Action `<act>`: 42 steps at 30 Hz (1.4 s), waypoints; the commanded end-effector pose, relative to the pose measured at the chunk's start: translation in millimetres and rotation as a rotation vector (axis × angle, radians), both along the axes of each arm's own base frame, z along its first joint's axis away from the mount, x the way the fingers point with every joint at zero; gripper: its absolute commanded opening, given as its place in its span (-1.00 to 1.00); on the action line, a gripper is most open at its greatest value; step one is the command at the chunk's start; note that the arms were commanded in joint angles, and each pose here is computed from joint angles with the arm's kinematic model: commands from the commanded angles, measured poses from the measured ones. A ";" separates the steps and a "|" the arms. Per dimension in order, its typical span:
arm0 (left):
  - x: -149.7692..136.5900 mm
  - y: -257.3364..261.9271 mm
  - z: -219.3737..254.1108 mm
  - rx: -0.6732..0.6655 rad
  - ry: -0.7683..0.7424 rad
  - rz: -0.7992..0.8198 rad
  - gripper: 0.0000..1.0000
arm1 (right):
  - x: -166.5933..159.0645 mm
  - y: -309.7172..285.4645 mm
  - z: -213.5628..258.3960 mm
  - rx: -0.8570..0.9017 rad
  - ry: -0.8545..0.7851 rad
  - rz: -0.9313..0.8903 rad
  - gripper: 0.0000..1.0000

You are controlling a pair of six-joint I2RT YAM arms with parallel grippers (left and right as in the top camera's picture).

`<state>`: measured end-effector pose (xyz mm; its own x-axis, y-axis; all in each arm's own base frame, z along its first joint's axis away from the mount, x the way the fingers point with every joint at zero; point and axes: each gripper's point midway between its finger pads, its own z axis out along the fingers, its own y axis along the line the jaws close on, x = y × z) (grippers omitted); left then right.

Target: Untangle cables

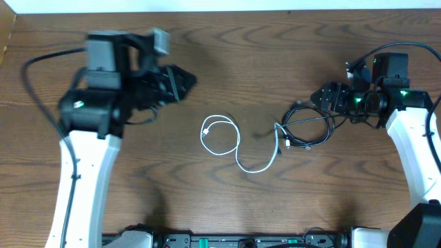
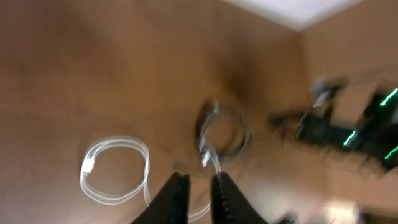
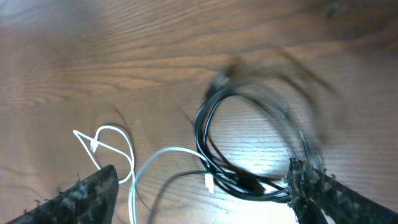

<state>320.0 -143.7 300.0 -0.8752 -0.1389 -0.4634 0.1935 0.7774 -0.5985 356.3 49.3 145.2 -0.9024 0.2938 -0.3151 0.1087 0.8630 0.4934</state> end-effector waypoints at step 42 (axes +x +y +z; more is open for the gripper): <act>2.6 -167.5 -213.9 0.294 0.258 -0.451 -0.85 | -4.6 -26.4 -16.3 -0.125 0.078 -0.116 0.85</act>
<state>304.8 -316.3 49.8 -0.8977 0.4264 -0.1112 0.4258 0.7742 -0.4684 351.6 21.7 130.4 -0.8858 0.3589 -0.2942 0.2396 0.8967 0.3723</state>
